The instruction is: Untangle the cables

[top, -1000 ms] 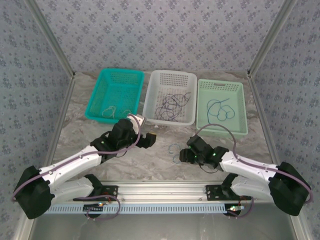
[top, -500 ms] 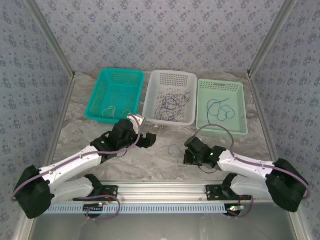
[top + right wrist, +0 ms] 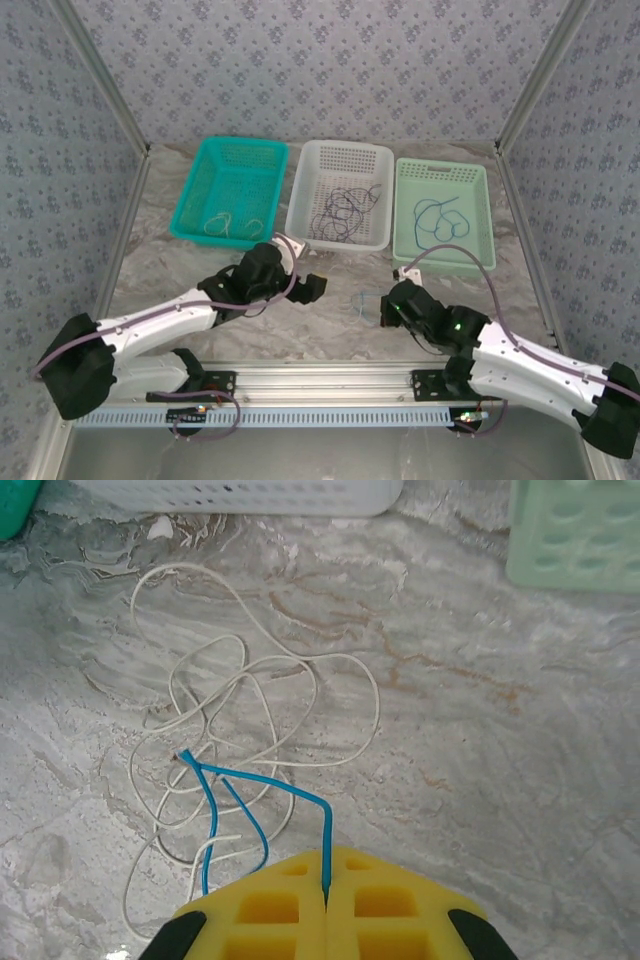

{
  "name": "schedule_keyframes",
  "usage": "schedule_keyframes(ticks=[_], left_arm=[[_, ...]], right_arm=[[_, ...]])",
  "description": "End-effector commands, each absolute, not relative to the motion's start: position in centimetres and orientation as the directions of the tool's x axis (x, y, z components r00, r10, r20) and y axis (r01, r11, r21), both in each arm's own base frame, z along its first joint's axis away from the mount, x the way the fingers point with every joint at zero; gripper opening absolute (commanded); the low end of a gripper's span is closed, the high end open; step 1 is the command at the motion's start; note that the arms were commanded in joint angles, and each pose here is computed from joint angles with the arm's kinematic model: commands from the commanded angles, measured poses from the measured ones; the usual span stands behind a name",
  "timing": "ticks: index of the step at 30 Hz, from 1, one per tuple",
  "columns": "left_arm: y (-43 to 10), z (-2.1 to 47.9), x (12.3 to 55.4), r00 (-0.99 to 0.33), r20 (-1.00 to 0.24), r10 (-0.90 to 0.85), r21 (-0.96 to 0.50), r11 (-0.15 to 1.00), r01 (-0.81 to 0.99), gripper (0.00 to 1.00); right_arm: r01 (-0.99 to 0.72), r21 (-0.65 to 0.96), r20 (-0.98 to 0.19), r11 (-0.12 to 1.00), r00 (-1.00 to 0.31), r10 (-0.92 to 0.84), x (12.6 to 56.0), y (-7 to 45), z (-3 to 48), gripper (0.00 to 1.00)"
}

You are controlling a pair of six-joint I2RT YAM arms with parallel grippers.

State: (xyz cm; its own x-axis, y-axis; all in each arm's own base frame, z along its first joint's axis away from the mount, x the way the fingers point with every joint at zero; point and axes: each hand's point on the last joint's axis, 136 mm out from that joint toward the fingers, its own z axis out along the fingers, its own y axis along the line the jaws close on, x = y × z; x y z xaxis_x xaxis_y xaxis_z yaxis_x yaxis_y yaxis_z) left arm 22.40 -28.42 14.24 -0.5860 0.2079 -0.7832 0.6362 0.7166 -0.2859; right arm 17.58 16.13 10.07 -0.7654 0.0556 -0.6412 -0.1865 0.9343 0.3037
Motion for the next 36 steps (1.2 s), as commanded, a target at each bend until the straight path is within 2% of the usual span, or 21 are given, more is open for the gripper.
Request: schedule_keyframes(ticks=[1,9,16,21,33,36], left_arm=[[-31.1,16.1,22.2,-0.547,-0.81,0.211,-0.303,0.648,0.699,0.93],[-35.1,15.3,21.2,-0.558,-0.794,0.242,-0.352,0.565,0.746,0.87],[-38.2,14.4,20.6,-0.533,-0.792,0.299,-0.33,0.525,0.785,0.85],[-39.4,14.2,20.3,-0.52,-0.799,0.302,-0.326,0.509,0.796,0.84],[-42.0,12.4,19.4,-0.511,-0.781,0.359,-0.309,0.488,0.816,0.81],[-41.8,11.3,20.4,-0.54,-0.762,0.359,-0.294,0.551,0.781,0.75]], right_arm=[[-0.211,0.232,-0.72,0.95,-0.694,0.022,18.3,15.4,12.2,0.0],[-0.277,0.222,-0.771,0.935,-0.637,-0.006,18.9,16.7,14.1,0.0],[-0.3,0.252,-0.774,0.92,-0.633,0.006,18.8,17.6,14.9,0.0],[-0.32,0.217,-0.78,0.922,-0.625,-0.033,18.9,17.6,15.0,0.0],[-0.327,0.268,-0.789,0.906,-0.614,0.011,19.0,18.3,16.3,0.0],[-0.342,0.295,-0.79,0.892,-0.613,0.027,18.8,18.7,16.9,0.0]])
